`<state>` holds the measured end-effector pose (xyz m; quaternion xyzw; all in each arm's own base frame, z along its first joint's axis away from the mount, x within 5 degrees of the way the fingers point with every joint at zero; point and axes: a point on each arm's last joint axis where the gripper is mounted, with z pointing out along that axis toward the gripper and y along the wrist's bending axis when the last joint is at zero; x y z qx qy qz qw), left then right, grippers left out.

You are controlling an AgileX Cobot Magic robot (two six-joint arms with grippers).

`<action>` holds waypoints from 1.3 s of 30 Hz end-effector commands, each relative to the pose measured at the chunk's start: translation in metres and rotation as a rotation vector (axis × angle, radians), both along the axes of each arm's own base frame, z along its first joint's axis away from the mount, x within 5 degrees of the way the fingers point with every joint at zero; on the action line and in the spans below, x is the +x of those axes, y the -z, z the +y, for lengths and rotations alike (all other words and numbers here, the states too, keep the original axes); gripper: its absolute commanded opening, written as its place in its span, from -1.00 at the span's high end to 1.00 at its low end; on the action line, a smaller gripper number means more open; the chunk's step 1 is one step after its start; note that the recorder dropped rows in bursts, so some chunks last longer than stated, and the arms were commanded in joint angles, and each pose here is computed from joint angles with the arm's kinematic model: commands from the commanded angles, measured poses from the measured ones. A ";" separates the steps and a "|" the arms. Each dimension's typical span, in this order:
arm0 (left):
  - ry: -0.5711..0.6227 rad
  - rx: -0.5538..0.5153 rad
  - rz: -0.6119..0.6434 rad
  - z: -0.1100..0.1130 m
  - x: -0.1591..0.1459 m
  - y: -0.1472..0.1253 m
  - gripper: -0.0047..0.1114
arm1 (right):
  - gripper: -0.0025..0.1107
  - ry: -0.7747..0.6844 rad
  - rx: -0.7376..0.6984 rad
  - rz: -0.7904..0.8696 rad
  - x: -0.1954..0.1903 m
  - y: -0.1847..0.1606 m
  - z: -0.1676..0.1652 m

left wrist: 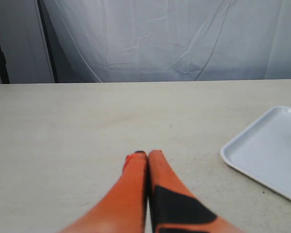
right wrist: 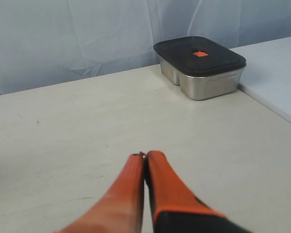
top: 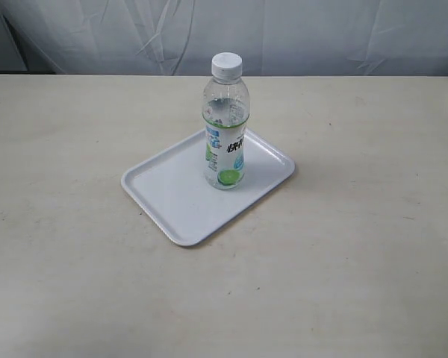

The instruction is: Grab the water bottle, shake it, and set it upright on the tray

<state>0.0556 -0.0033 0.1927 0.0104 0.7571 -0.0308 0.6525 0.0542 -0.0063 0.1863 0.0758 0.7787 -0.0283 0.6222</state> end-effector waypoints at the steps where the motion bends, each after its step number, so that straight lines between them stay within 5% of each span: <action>1: -0.001 -0.005 -0.003 0.000 0.000 0.001 0.91 | 0.86 0.009 -0.006 -0.001 0.000 0.001 -0.001; 39: -0.001 -0.005 -0.003 0.000 0.000 0.001 0.91 | 0.86 0.014 0.037 -0.008 0.000 0.001 0.000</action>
